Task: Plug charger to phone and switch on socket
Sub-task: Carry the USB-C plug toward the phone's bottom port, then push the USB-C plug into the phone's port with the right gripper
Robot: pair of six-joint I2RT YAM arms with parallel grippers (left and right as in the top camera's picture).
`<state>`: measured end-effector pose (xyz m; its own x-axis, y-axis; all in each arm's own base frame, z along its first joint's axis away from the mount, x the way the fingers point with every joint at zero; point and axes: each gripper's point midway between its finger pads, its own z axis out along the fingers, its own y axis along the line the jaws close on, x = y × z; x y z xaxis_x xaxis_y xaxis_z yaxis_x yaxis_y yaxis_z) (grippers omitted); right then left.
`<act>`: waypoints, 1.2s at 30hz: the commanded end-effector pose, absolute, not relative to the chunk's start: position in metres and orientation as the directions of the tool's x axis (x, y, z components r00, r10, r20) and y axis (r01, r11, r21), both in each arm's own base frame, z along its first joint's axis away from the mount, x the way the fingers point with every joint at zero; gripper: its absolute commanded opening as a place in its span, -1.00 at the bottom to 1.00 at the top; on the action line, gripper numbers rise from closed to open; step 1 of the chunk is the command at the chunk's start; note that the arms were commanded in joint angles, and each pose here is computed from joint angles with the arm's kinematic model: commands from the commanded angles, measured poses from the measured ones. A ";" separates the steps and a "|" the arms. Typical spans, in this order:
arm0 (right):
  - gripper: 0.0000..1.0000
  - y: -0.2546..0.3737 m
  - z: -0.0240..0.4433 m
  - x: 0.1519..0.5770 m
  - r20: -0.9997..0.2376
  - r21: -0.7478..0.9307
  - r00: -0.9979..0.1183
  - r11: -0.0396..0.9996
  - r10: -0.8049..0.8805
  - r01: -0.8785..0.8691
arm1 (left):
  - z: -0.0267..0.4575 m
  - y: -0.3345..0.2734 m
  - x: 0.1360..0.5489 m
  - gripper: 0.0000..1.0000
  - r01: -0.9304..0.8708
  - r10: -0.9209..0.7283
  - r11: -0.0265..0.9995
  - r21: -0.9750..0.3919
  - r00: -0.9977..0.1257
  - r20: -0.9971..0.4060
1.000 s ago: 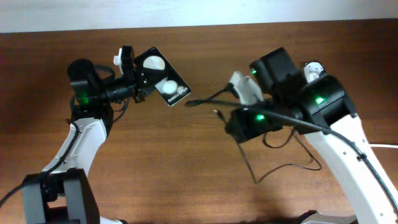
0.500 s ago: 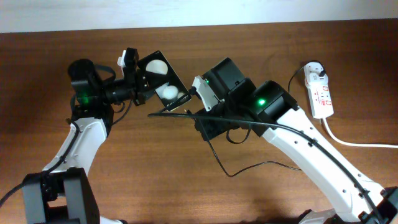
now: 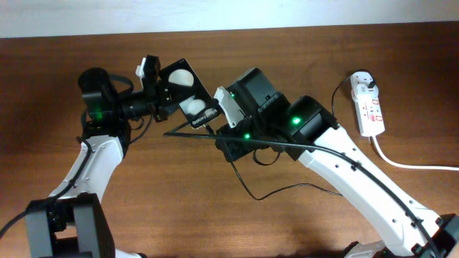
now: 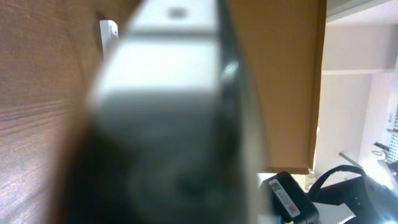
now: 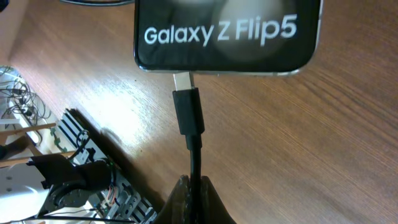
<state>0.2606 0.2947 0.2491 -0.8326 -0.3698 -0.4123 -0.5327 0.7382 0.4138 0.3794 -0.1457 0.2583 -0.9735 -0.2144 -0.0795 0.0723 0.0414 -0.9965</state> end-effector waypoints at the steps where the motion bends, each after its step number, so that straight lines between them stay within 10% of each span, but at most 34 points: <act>1: -0.92 0.290 0.242 0.267 -0.387 0.398 -0.871 0.797 -0.304 -0.455 | 0.269 -0.146 0.376 -1.00 0.104 -0.180 0.034 -0.994 -0.978 -0.108; 36: -0.92 0.292 0.241 0.258 -0.344 0.433 -0.889 0.789 -0.302 -0.436 | 0.269 -0.146 0.376 -1.00 0.150 -0.179 0.043 -0.988 -0.972 -0.155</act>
<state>0.2603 0.2884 0.2441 -0.8853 -0.2992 -0.3559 -0.4383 0.7924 0.4243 0.3775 -0.1461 0.2586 -0.9736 -0.2021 -0.1066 0.0996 0.0442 -0.9940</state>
